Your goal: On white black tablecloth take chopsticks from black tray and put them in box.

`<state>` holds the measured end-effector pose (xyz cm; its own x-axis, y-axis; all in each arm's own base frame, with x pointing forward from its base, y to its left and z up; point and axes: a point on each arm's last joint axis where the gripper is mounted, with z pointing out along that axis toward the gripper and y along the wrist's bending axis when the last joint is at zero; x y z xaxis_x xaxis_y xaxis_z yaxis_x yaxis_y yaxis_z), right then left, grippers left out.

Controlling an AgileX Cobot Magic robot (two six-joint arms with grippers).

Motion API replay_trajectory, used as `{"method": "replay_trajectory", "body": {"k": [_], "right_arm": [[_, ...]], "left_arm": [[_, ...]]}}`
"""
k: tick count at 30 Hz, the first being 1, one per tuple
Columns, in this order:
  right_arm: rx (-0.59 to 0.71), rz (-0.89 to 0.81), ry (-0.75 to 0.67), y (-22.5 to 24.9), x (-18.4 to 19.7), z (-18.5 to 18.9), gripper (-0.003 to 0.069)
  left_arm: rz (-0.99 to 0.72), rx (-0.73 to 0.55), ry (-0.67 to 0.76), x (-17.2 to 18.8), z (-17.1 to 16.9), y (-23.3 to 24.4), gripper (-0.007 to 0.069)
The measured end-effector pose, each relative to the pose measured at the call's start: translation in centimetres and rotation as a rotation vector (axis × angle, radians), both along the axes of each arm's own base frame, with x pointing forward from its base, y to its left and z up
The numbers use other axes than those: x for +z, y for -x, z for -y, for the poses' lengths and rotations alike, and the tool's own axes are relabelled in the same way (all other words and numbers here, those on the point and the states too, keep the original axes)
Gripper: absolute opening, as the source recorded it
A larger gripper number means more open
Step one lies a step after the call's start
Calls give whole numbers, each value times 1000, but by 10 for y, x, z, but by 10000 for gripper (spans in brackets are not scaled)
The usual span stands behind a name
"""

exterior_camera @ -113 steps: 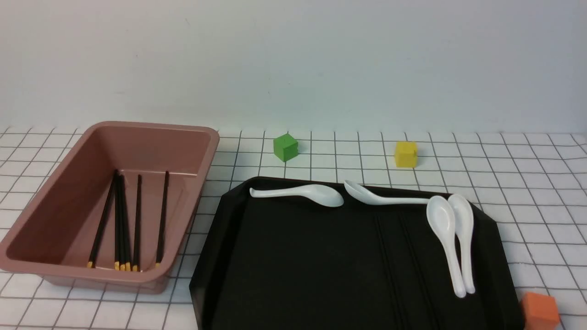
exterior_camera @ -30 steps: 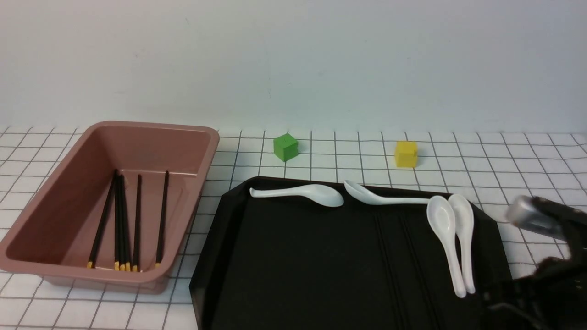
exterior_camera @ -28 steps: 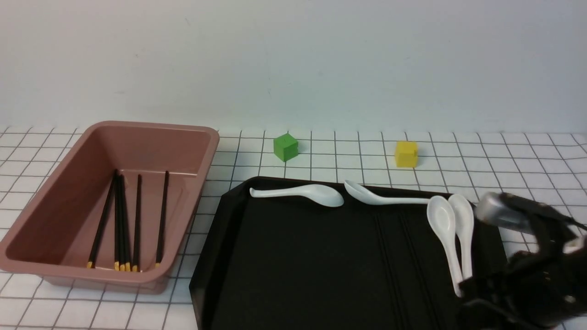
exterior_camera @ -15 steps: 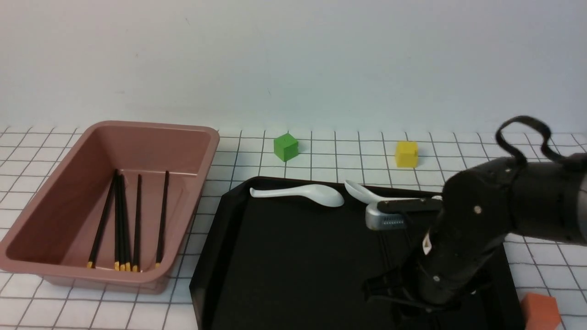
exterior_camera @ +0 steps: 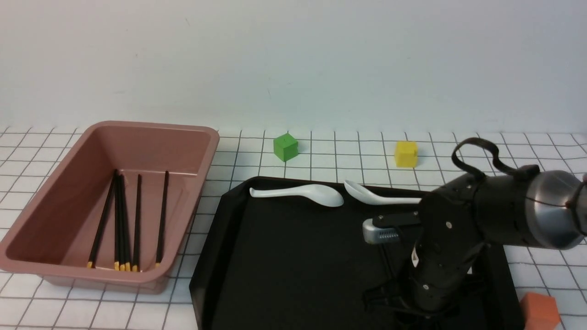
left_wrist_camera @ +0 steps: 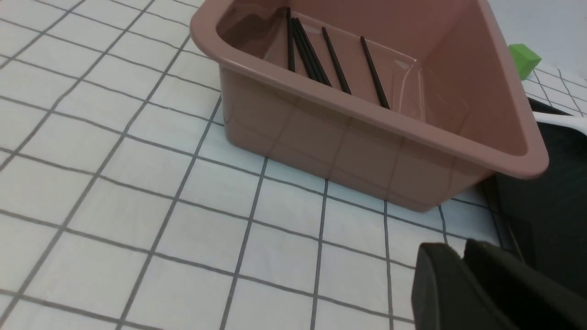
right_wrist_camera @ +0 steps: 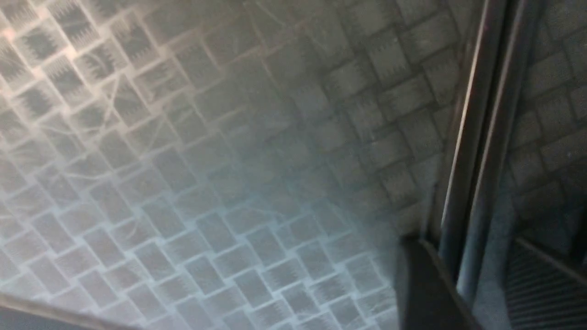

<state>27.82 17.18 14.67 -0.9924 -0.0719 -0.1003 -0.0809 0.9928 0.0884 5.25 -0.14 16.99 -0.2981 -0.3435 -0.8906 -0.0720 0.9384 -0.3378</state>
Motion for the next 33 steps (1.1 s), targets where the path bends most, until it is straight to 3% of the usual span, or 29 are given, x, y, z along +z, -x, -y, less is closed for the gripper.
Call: {"method": "replay_trajectory", "body": {"k": [5, 15, 24, 33], "right_arm": [[1, -6, 7, -1, -1, 1, 144], [-25, -19, -29, 7, 17, 1, 141], [-15, 104, -119, 40, 102, 20, 141], [67, 218, -245, 74, 144, 10, 141]], "left_arm": [[0, 0, 0, 0, 0, 0, 82], [0, 0, 0, 0, 0, 0, 82], [0, 0, 0, 0, 0, 0, 82], [0, 0, 0, 0, 0, 0, 82]]}}
